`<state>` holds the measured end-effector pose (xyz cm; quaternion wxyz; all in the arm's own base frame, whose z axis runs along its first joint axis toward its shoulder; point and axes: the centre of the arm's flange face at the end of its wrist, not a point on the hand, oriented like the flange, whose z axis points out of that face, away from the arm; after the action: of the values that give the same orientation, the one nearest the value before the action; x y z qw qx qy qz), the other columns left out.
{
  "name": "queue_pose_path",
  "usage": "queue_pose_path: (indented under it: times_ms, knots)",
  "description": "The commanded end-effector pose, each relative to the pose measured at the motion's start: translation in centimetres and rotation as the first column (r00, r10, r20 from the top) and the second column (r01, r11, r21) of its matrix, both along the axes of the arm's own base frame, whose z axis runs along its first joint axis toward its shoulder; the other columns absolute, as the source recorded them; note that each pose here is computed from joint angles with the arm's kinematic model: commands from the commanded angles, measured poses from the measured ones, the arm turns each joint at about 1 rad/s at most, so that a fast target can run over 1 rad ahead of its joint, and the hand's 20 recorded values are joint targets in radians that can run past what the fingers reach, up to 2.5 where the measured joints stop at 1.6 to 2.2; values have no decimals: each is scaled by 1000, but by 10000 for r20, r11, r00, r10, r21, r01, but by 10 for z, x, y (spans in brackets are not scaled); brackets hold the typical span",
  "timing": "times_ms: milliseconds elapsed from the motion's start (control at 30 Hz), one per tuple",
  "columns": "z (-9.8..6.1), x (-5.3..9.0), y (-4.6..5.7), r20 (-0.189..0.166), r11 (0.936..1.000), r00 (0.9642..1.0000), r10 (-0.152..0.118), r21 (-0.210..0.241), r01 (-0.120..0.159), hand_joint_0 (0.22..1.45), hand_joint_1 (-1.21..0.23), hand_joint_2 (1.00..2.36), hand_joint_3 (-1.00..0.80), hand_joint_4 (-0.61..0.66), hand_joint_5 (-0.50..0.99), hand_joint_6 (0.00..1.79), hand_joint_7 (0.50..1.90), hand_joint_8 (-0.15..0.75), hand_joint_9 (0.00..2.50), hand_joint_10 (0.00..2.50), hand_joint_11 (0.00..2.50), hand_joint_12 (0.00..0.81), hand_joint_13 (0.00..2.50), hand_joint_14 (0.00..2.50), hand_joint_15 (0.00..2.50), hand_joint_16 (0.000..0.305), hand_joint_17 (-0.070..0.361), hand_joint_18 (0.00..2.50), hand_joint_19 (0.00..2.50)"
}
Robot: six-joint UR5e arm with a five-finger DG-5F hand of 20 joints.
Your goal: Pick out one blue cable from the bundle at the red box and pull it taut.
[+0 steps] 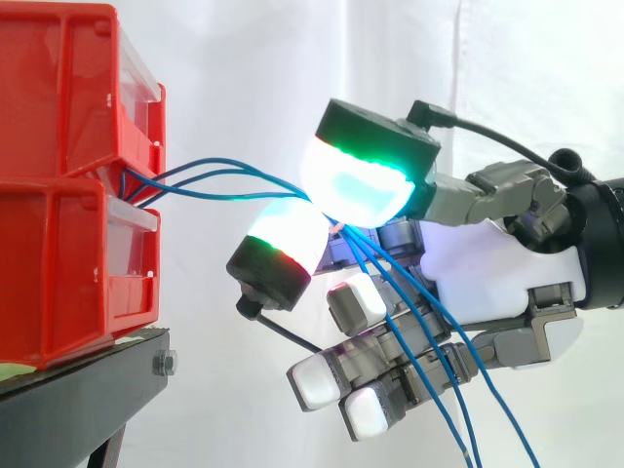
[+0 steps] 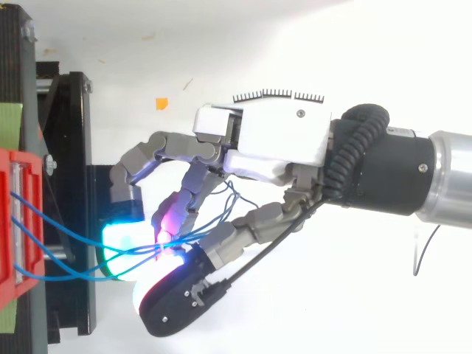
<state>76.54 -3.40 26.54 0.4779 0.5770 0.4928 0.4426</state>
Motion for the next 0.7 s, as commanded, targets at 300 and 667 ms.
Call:
queue_pose_path:
  times_ms: [300, 667]
  knots:
    - [0, 0, 0, 4, 10000, 10000, 0, 0, 0, 577, -689, 1000, -500, -73, -85, 835, 1027, 260, 1339, 24, 603, 351, 957, 21, 485, 45, 102, 771, 600]
    - [1, 0, 0, 14, 10000, 10000, 7, -42, -7, 628, -780, 1014, -342, 3, -73, 892, 1134, 288, 1377, 26, 631, 357, 972, 20, 503, 45, 101, 795, 615]
